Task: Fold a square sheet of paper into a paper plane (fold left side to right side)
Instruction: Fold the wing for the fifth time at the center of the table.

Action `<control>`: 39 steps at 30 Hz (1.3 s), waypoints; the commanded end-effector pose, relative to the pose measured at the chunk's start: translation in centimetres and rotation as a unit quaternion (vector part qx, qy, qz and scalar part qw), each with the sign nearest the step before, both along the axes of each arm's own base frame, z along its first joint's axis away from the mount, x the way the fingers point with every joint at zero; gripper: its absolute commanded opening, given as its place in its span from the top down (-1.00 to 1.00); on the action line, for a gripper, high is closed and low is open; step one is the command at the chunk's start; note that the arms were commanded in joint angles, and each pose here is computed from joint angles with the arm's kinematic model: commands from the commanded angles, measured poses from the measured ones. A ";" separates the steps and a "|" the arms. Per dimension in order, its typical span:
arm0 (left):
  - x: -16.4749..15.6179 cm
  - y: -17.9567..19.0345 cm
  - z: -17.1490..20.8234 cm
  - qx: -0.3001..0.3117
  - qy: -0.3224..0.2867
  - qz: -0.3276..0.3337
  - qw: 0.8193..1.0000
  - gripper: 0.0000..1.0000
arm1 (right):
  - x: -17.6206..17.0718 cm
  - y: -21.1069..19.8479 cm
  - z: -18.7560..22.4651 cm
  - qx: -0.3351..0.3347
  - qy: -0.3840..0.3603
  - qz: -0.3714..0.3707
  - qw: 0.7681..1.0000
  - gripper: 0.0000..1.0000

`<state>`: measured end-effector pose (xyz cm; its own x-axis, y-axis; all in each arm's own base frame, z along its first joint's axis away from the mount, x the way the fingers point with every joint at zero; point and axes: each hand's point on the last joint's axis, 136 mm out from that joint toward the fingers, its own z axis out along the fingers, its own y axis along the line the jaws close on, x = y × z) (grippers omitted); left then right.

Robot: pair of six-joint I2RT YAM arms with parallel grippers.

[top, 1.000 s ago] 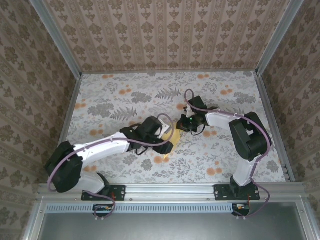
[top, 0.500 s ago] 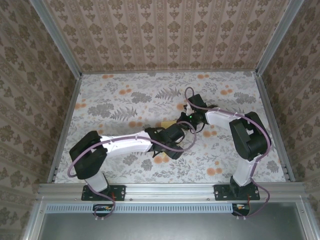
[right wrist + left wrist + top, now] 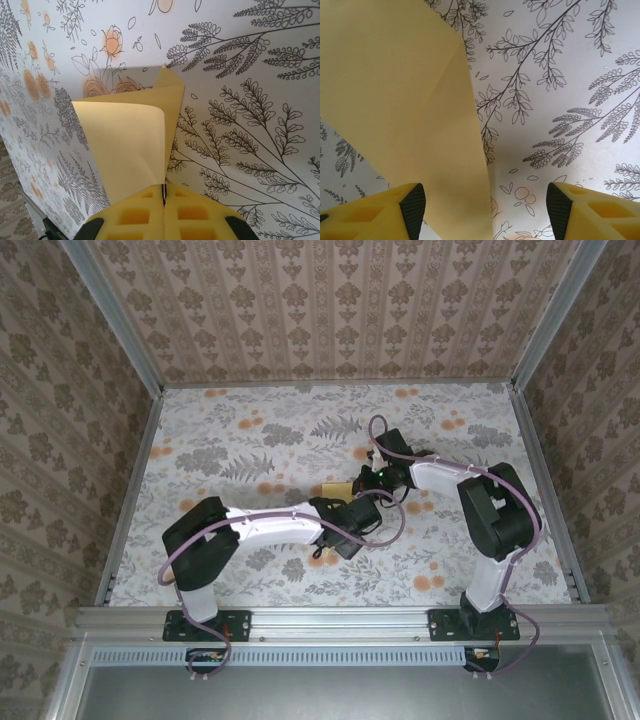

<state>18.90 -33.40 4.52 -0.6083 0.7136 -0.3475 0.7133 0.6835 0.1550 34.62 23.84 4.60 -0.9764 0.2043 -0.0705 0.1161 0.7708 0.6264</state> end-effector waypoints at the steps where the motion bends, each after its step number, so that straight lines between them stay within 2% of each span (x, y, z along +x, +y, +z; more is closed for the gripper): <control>1: 0.0 0.2 -0.1 0.016 -0.004 0.010 1.000 -0.26 | -0.1 0.4 -0.2 -0.003 0.013 -0.001 1.000 1.00; 7: -0.1 0.1 -0.5 0.019 0.001 0.010 1.000 0.06 | -0.1 0.4 -0.4 -0.005 0.016 0.001 1.000 1.00; 11: -0.1 0.1 -0.6 0.021 0.002 0.009 1.000 0.20 | -0.1 0.4 -0.3 -0.005 0.015 0.002 1.000 1.00; 32: 0.1 0.2 -0.8 -0.001 0.016 0.018 1.000 0.73 | -0.1 0.2 -0.5 -0.018 0.014 0.009 1.000 1.00; 37: 0.2 0.2 -0.2 -0.029 0.024 0.025 0.999 0.84 | 0.2 0.2 0.1 -0.018 0.000 0.016 1.000 0.93; 39: 0.2 0.1 0.0 -0.044 0.030 0.027 0.998 0.87 | 0.5 0.0 0.7 -0.021 -0.012 0.017 1.000 0.83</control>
<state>19.02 -33.03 3.05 -0.6511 0.6865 -0.3238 0.6939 0.7112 0.1127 34.66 24.01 4.40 -0.9804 0.1840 -0.0702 0.1030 0.7829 0.6136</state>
